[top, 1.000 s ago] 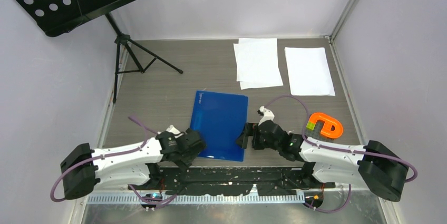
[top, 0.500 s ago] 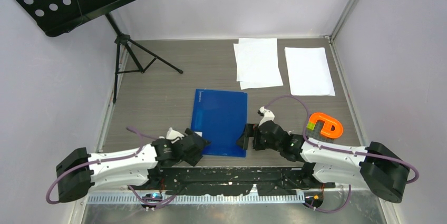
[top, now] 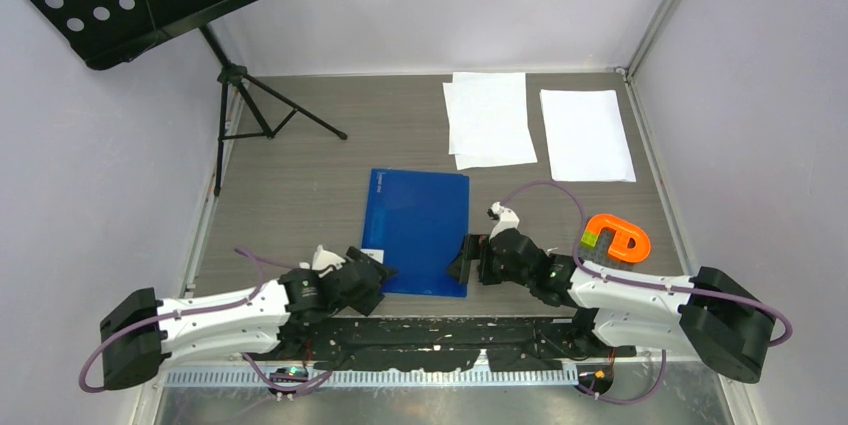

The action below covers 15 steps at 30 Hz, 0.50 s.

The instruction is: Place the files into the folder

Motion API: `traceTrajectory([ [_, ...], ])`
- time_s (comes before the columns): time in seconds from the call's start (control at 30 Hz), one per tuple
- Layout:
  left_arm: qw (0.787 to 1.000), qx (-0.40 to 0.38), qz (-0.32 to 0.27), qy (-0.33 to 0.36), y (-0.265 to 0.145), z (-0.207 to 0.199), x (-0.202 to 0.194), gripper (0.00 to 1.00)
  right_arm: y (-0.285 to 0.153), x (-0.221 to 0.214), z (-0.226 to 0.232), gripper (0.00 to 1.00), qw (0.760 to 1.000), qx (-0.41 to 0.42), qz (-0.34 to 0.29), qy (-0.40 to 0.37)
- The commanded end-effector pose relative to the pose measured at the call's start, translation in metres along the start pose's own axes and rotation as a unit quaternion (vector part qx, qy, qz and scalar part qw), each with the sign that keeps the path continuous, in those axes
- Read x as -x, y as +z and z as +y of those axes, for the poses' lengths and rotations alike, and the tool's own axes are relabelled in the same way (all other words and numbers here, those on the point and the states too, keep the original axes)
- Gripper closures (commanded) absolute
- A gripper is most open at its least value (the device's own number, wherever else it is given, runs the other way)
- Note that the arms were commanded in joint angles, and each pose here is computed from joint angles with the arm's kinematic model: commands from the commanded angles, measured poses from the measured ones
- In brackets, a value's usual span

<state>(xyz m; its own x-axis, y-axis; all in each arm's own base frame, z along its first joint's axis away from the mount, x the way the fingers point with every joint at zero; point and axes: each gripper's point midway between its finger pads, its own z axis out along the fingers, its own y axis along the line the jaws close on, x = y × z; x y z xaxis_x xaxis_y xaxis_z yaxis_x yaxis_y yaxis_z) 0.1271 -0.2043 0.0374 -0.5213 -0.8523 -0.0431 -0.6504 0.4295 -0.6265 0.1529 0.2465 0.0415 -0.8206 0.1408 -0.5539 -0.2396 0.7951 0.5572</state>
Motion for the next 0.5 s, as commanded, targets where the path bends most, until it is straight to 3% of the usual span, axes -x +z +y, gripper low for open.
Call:
traceTrajectory([
  [0.0,1.0,-0.022,-0.008,-0.02,-0.002,-0.0067,0.0045,0.34,0.0022,-0.0016,-0.0003,0.03,1.0,0.002,0.001,-0.003],
  [0.47,0.999,-0.034,-0.003,-0.036,-0.0012,-0.005,0.0064,0.33,0.0051,-0.0036,-0.0011,0.03,1.0,0.001,0.004,0.001],
])
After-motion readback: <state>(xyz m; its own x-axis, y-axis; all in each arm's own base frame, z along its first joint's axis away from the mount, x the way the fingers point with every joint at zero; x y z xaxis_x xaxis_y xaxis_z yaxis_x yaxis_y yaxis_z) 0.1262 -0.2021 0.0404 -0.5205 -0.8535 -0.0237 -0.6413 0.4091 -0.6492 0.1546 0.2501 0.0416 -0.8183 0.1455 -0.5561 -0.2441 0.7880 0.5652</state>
